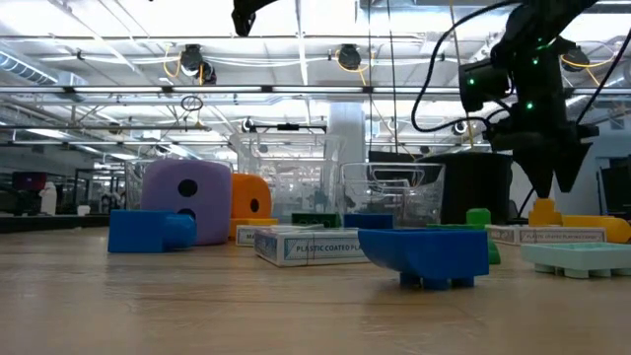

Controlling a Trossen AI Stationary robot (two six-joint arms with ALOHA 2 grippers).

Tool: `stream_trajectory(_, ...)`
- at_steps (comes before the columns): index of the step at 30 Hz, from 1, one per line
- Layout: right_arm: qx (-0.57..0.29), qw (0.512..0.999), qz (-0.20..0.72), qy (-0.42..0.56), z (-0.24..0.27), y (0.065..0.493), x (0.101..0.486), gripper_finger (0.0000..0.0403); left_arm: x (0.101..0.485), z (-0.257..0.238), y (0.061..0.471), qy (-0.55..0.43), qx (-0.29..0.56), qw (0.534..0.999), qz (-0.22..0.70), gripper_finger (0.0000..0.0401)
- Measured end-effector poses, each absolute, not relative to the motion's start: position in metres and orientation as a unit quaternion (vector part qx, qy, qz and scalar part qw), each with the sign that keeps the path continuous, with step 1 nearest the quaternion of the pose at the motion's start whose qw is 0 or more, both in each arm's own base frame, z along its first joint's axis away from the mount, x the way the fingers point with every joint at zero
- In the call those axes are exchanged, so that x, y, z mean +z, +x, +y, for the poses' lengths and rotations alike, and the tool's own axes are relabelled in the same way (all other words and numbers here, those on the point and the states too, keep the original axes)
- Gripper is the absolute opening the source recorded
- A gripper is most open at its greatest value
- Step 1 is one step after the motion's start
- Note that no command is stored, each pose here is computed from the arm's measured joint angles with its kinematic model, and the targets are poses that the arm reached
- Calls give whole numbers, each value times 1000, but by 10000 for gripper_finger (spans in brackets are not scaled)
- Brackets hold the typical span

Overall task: Pick & Place Toys
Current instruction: Put the yellow one stud game piece into the middle transparent bin

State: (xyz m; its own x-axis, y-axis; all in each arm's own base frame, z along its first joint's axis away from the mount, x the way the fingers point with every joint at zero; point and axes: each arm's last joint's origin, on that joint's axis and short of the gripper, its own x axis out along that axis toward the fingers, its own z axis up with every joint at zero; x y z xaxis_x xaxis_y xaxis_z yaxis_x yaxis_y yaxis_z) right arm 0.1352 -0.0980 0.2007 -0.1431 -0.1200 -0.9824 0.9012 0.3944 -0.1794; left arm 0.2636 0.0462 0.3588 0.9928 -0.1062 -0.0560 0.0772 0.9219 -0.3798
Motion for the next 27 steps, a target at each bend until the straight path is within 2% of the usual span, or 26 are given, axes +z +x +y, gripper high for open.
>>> stream_trajectory(11,-465,581,576,337,-112,130,192,265,359,46,264,-192,-47,980,38,257)
stream_trajectory(20,-471,568,580,346,-112,123,181,263,359,46,264,-191,-47,980,38,257)
stream_trajectory(27,-472,578,568,347,-114,125,180,225,359,46,264,-182,-47,982,37,257)
